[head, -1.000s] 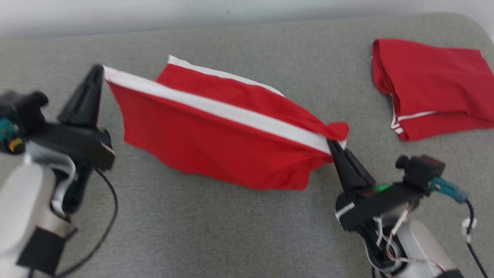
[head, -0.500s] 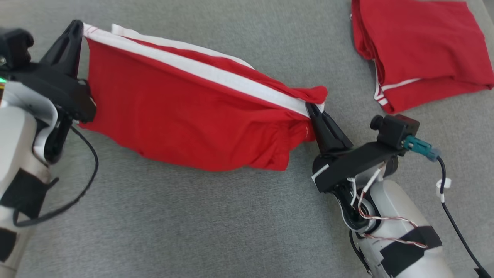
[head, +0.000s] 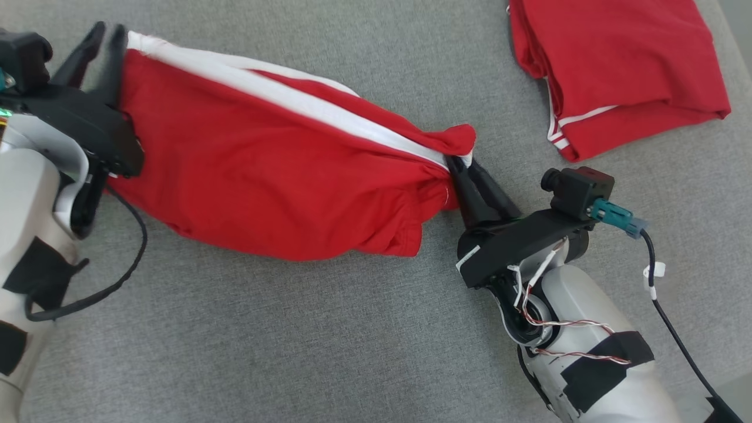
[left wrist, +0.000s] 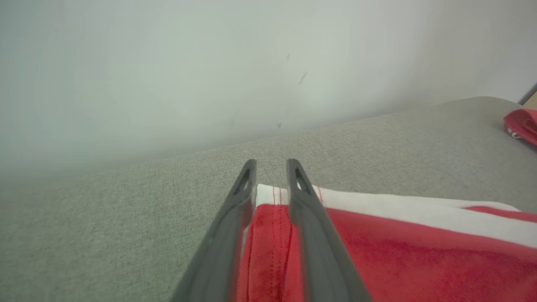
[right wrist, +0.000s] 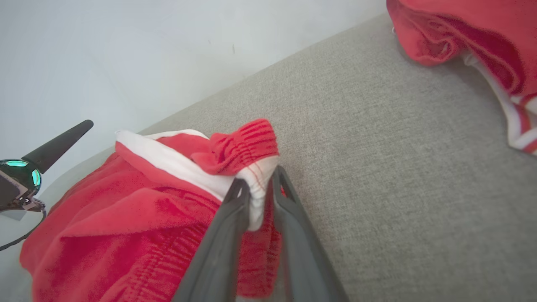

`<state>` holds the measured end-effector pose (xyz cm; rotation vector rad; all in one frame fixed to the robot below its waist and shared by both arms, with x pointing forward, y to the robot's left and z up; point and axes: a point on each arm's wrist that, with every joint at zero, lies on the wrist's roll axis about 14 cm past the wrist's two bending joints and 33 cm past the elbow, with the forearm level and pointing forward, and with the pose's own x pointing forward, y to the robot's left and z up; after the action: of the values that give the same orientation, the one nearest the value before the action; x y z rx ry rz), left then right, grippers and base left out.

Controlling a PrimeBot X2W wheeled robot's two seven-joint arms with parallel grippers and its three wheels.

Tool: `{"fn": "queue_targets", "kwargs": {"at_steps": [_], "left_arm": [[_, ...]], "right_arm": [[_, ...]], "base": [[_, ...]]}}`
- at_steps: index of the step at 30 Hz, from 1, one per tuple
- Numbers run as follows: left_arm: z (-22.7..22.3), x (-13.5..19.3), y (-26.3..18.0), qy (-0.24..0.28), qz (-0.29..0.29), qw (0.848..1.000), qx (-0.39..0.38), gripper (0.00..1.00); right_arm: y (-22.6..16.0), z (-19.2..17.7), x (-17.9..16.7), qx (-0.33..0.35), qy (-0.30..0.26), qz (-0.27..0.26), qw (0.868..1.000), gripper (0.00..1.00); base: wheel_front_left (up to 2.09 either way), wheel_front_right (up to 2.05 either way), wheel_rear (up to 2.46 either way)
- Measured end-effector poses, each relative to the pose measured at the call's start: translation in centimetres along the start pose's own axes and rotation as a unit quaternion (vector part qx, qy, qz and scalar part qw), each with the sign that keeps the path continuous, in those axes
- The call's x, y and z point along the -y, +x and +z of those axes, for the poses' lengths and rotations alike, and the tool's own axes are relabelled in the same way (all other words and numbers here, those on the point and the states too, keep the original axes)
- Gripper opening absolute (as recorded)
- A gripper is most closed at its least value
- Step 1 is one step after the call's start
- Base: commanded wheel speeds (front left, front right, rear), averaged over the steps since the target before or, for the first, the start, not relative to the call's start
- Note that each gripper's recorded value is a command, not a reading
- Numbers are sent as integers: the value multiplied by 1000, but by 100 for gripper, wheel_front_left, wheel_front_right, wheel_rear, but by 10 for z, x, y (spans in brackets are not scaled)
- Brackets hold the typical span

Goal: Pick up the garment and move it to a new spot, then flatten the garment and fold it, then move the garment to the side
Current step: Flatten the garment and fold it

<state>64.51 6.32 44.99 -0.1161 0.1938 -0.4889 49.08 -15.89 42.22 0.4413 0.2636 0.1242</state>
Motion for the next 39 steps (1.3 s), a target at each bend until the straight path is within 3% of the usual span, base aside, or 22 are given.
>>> {"fn": "queue_targets", "kwargs": {"at_steps": [8,17,23,28,39], "left_arm": [[22,8,-17,-12,-2,999,37,100],[73,-7,-60,-11,25,993,112,100],[53,-5,-85,-15,42,994,105,100],[28,1,-92,-11,46,996,80,100],[-32,0,-84,-17,62,998,2,100]], "right_arm": [[-19,22,4,50,-23,1,999,100],[-56,45,-1,113,-77,5,991,100],[-83,57,-3,160,-68,-20,985,100],[-106,81,3,208,-92,-47,973,100],[-126,57,12,185,-52,-69,979,100]], "base": [[0,0,0],[0,0,0],[0,0,0],[0,0,0],[0,0,0]]}}
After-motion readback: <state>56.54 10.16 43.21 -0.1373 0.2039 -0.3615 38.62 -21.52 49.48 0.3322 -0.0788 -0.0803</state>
